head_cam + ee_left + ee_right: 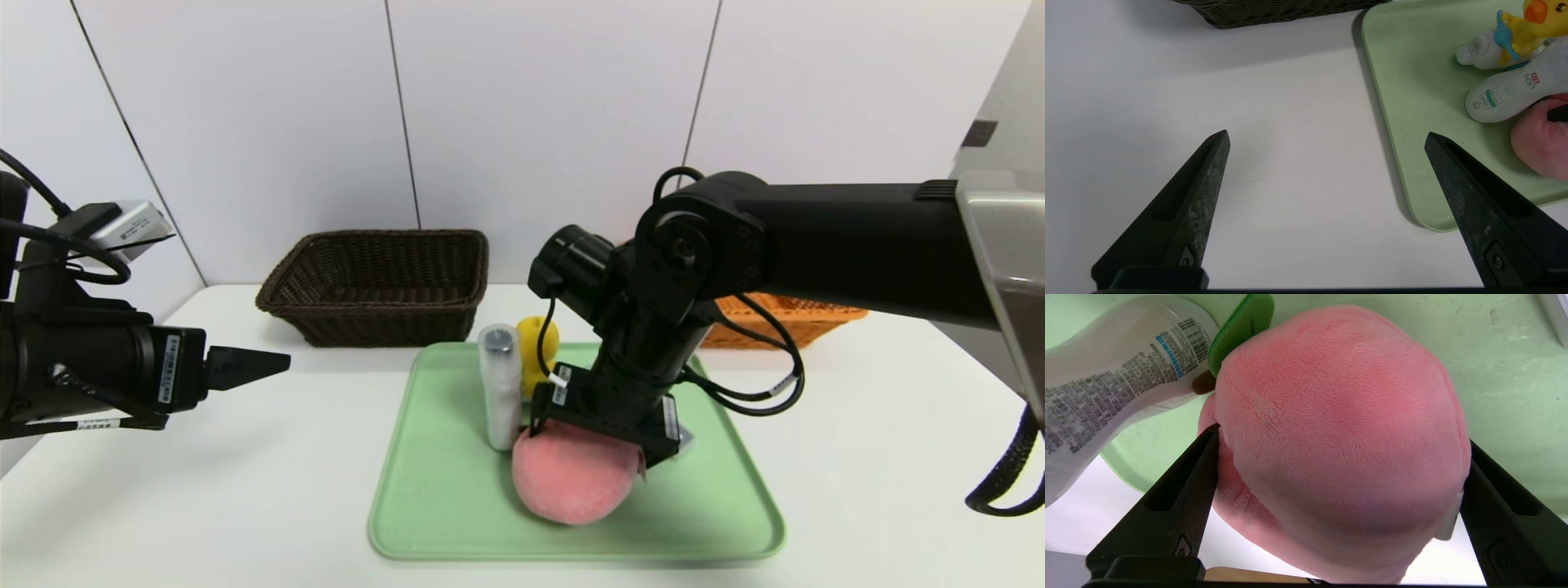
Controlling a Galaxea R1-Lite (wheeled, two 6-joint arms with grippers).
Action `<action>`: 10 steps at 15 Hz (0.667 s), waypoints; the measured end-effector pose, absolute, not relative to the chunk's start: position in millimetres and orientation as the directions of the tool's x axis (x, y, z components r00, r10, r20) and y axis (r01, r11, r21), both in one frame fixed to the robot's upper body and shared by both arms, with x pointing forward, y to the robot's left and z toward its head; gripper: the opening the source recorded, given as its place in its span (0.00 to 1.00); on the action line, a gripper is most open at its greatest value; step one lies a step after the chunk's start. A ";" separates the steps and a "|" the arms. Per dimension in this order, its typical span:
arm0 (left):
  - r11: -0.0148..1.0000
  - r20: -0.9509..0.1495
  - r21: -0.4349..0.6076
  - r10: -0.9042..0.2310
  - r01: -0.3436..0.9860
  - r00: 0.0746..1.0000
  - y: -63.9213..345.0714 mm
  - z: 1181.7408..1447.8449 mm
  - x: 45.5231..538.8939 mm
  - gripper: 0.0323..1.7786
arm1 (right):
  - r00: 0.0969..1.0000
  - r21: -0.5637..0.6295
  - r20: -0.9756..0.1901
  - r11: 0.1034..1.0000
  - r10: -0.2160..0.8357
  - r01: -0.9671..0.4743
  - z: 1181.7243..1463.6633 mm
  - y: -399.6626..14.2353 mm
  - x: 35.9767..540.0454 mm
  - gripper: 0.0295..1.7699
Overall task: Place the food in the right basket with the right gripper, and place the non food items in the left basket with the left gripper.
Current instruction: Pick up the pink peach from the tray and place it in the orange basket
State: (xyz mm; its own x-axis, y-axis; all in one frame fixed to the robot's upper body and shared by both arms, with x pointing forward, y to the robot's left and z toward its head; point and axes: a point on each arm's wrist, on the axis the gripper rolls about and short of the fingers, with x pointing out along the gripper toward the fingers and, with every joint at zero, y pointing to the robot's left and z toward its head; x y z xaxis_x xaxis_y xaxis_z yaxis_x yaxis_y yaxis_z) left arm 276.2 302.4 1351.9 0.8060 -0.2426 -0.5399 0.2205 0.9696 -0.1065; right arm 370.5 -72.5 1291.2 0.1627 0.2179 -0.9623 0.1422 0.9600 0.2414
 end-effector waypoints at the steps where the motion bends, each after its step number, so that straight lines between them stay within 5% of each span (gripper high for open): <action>1: 0.970 -0.544 -0.108 -0.241 0.217 0.804 302.2 1351.0 277.3 0.95 | 0.163 0.241 -0.962 0.960 0.218 0.142 1290.6 -72.3 371.0 0.88; 5: 0.971 -0.550 -0.108 -0.236 0.212 0.801 302.0 1349.4 279.7 0.95 | 0.164 0.248 -0.961 0.959 0.225 0.139 1289.7 -71.6 372.2 0.56; 10: 0.968 -0.483 -0.091 -0.247 0.232 0.840 301.0 1341.4 284.9 0.95 | 0.156 0.250 -0.961 0.960 0.229 0.126 1289.2 -71.1 371.8 0.40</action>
State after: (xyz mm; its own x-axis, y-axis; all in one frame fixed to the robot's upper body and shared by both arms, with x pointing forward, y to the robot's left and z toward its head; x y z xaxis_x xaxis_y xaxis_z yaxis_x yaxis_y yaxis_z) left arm 284.9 301.0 1341.4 0.8401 -0.2468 -0.4831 0.2322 0.9684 -0.0909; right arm 371.8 -71.1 1289.2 0.1561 0.2294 -0.9607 0.1256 0.9602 0.2496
